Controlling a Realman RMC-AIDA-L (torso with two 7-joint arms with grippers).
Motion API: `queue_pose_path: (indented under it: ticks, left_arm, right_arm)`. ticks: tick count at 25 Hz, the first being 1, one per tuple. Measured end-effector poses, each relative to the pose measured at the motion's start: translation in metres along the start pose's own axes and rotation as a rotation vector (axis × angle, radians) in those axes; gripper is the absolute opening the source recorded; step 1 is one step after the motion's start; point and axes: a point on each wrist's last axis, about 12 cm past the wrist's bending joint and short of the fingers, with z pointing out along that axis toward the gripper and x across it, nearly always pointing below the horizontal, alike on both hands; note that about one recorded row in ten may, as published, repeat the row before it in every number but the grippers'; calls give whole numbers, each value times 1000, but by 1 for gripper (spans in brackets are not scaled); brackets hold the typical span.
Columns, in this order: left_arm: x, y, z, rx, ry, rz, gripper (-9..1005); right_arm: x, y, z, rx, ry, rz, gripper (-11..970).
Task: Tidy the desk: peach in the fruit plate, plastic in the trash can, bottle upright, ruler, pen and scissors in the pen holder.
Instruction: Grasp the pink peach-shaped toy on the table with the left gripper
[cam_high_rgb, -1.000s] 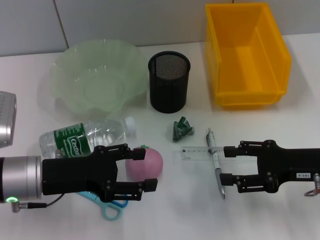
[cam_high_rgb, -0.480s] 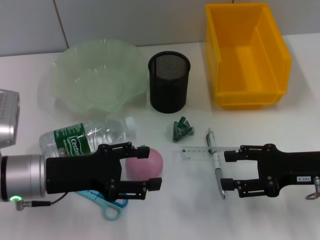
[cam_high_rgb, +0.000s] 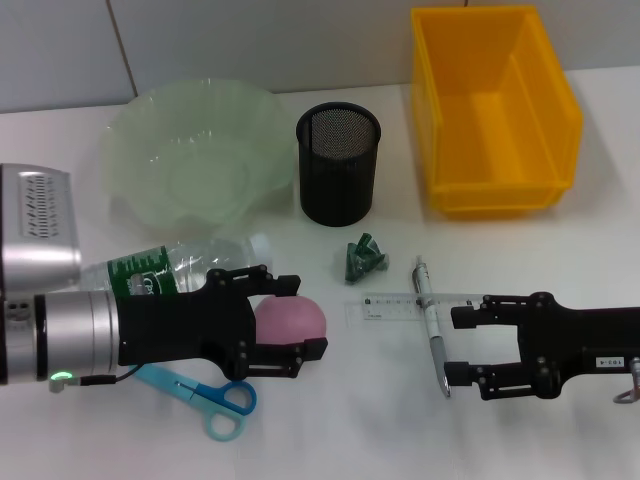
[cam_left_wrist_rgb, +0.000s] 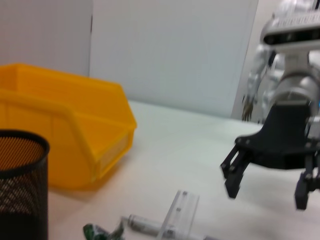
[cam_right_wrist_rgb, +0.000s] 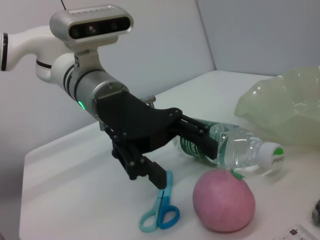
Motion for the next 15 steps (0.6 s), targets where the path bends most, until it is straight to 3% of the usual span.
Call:
queue_pose_path:
  ticks: [15]
  left_arm:
    - [5, 10, 9, -80, 95, 48, 738]
  right_arm:
    - [2, 0, -1, 3, 3, 3, 769]
